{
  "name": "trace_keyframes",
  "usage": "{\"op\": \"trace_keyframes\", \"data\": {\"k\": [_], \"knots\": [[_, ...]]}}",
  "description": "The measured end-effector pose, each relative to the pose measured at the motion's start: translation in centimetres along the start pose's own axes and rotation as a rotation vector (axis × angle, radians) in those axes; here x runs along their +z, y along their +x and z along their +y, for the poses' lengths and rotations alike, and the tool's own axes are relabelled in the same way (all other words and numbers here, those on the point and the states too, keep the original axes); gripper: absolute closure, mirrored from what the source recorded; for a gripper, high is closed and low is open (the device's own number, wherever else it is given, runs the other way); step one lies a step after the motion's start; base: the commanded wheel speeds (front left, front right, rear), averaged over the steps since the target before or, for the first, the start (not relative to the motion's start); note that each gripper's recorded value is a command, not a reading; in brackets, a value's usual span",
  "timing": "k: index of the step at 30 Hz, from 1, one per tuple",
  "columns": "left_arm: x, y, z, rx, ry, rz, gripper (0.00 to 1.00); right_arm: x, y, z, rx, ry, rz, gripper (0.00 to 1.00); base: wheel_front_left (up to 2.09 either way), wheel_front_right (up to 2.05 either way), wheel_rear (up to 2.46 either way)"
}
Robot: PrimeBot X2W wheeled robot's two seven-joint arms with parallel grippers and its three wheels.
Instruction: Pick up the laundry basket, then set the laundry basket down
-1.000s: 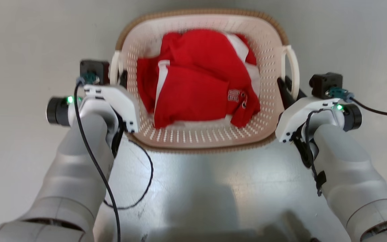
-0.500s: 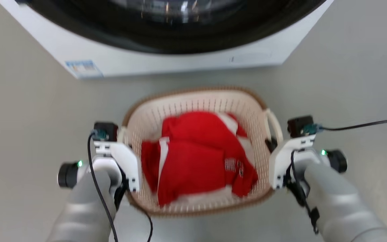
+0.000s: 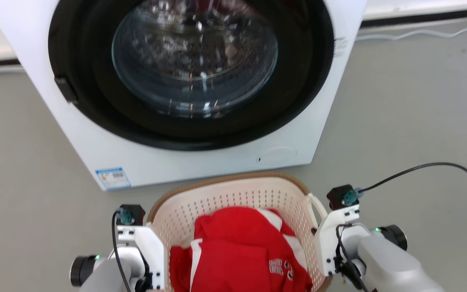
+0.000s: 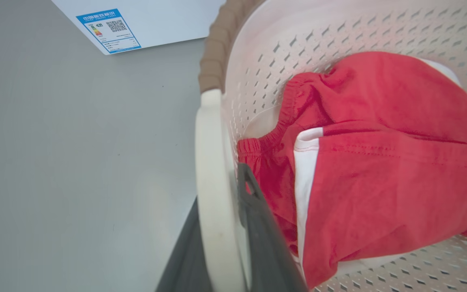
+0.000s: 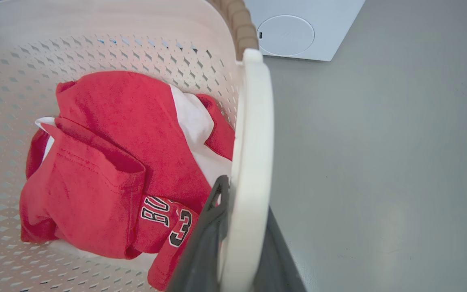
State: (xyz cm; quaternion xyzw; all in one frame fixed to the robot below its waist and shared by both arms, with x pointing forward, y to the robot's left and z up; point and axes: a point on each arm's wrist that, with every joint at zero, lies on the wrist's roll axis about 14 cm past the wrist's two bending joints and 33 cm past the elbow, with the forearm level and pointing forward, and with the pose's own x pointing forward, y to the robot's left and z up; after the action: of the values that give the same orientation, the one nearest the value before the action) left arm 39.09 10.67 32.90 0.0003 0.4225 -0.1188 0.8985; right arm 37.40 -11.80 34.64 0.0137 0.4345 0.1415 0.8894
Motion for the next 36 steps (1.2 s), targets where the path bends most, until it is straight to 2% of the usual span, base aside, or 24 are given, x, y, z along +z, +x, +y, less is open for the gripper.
{"op": "trace_keyframes", "data": {"k": [10, 36], "knots": [[0.1, -2.2, -1.5, -0.021, 0.058, -0.020, 1.00, -0.7, -3.1, 0.2, -0.015, -0.001, -0.017, 1.00, 0.00, 0.00, 0.00], [0.8, -3.2, -1.5, -0.018, 0.068, -0.046, 1.00, -0.3, -3.7, 0.9, -0.005, -0.019, -0.056, 1.00, 0.00, 0.00, 0.00]]}}
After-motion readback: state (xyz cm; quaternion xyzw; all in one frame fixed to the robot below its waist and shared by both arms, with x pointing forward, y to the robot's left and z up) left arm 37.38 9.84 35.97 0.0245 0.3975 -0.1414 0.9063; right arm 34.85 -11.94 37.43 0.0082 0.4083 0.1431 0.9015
